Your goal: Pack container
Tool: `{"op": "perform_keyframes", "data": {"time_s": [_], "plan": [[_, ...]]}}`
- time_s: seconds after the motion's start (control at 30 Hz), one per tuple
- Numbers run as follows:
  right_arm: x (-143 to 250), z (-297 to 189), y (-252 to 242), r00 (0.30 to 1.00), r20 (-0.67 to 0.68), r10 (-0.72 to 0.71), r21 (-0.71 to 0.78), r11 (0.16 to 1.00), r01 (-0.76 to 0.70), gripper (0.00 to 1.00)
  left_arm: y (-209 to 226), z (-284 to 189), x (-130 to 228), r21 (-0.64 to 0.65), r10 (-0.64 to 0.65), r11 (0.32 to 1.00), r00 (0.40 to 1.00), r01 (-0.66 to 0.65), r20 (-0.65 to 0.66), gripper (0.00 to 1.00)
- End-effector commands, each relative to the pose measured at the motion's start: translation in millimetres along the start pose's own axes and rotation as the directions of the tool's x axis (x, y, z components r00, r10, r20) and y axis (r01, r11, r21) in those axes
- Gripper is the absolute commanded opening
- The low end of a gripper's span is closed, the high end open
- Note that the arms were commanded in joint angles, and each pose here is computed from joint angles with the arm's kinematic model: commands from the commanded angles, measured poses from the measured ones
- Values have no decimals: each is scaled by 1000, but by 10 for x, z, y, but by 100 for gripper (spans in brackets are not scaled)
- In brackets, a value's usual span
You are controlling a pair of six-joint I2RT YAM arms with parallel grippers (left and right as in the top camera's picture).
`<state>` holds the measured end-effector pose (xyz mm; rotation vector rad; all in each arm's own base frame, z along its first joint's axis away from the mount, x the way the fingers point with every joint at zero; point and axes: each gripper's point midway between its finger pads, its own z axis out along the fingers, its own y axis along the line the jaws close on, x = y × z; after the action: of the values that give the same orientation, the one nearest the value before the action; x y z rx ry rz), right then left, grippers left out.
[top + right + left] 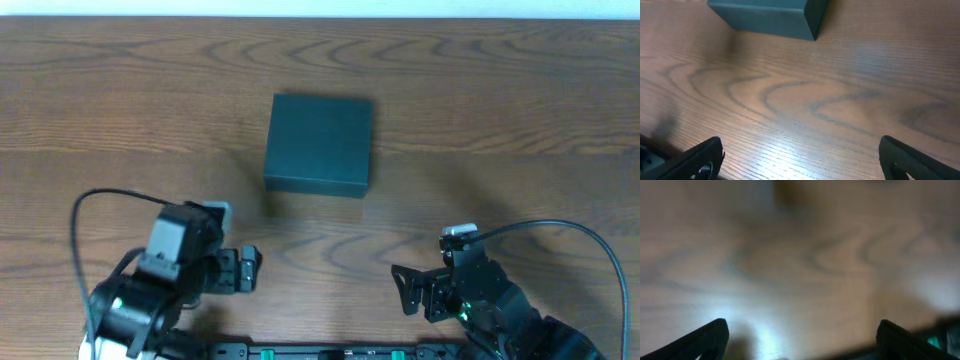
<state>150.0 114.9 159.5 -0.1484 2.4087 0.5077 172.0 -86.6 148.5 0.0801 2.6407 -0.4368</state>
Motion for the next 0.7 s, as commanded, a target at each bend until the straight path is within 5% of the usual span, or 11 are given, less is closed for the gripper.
{"op": "perform_keyframes", "data": {"time_s": [0.0,0.2,0.4,0.67], "plan": [[-20,-10,-2,1000,4,15,3,1000,-15,99,278,-132,-226,-122,29,993,981,-5,194,96],[-20,-10,-3,1000,4,15,3,1000,-15,99,581,15,-255,-210,148,975,914,-71,378,95],[-20,-10,-3,1000,4,15,3,1000,-15,99,838,457,-28,-226,136,973,890,-38,435,95],[-20,-10,-2,1000,4,15,3,1000,-15,99,933,469,-59,-278,184,960,841,-42,509,95]]}}
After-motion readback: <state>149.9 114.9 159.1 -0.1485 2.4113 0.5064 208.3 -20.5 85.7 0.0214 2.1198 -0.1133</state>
